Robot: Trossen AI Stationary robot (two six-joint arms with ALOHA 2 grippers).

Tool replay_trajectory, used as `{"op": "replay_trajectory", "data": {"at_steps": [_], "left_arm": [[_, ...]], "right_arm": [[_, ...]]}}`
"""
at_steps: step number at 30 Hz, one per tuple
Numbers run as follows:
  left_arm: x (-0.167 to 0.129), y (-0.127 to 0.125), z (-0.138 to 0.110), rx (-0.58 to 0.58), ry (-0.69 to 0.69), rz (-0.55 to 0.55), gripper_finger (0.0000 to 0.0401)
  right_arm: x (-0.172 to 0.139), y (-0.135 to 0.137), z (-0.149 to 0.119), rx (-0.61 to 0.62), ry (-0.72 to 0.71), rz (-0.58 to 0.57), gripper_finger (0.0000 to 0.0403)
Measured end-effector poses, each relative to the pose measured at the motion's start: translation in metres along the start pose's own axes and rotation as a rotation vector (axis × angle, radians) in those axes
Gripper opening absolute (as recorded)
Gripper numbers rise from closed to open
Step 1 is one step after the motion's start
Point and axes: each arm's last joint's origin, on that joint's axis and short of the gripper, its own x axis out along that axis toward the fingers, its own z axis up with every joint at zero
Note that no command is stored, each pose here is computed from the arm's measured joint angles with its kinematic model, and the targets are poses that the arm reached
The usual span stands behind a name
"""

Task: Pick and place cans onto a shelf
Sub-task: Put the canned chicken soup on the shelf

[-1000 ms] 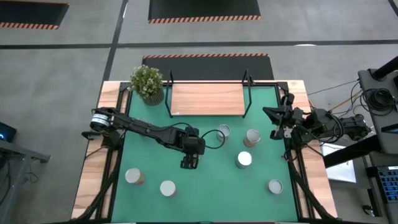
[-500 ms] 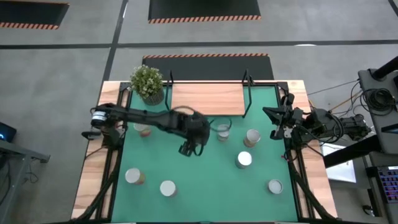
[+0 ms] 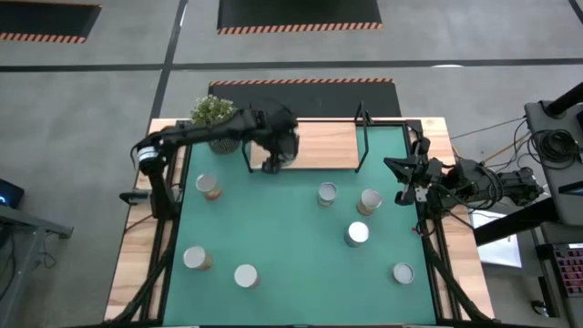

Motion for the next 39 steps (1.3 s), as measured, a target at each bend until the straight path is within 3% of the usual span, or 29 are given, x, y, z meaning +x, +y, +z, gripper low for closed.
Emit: {"op": "replay_trajectory", "data": {"at_steps": [5,9,27,39], "left_arm": [[0.001,0.029,-0.02,-0.117,-0.027,0.014,0.0284],[0.011,0.039,-0.028,-0.153,-0.013,-0.007,0.0284],[0.051,0.042,-0.034,-0.118,0.057,-0.053,0.0286],[0.052,0.043,-0.035,-0.118,0.065,-0.048,0.0331]], "right_arm": [[0.0,0.0,0.0,0.0,0.0,0.0,0.0009],[0.0,0.0,0.0,-0.003,0.0,0.0,0.0009],[0.0,0.0,0.0,-0.008,0.001,0.0,0.0009],[0.0,0.0,0.0,-0.008,0.001,0.0,0.0009]]}}
